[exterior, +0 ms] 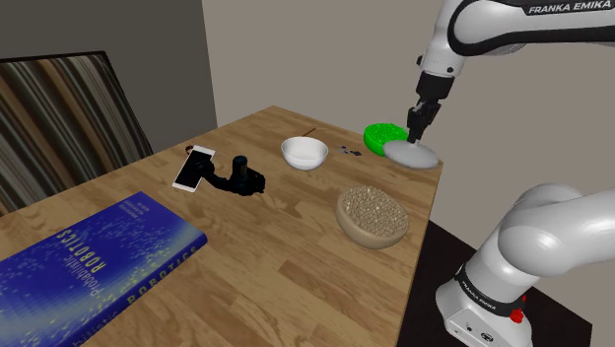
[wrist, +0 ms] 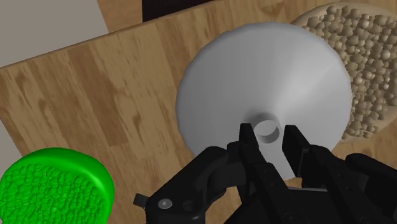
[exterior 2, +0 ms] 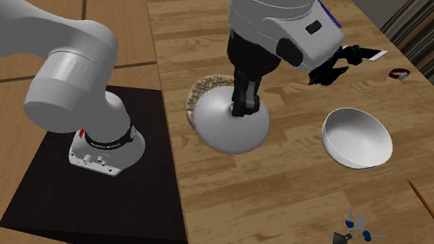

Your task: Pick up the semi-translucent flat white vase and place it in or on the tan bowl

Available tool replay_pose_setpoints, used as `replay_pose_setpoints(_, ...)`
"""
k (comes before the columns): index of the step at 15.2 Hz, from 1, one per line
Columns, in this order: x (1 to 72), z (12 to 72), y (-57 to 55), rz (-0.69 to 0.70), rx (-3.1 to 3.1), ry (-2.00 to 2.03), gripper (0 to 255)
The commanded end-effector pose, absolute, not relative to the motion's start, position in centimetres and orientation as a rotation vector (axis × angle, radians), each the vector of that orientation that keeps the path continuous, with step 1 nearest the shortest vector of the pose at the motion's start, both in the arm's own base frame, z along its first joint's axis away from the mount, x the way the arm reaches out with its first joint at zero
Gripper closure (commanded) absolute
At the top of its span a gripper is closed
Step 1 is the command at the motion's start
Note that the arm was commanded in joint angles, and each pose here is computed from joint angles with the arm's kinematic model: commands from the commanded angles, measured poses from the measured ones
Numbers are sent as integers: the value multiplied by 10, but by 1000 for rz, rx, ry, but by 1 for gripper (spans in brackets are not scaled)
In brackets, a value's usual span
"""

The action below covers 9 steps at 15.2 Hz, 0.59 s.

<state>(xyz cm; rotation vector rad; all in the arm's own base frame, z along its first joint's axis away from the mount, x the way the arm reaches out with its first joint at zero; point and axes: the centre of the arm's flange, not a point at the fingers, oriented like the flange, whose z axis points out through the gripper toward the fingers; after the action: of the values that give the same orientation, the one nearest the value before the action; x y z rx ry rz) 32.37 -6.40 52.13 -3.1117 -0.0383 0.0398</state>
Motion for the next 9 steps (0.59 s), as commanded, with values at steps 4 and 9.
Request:
replay_pose_setpoints(4,316,536,-1,40,-3112,-36,255)
replay_pose_setpoints(9,310,553,63,40,-3112,-36,255)
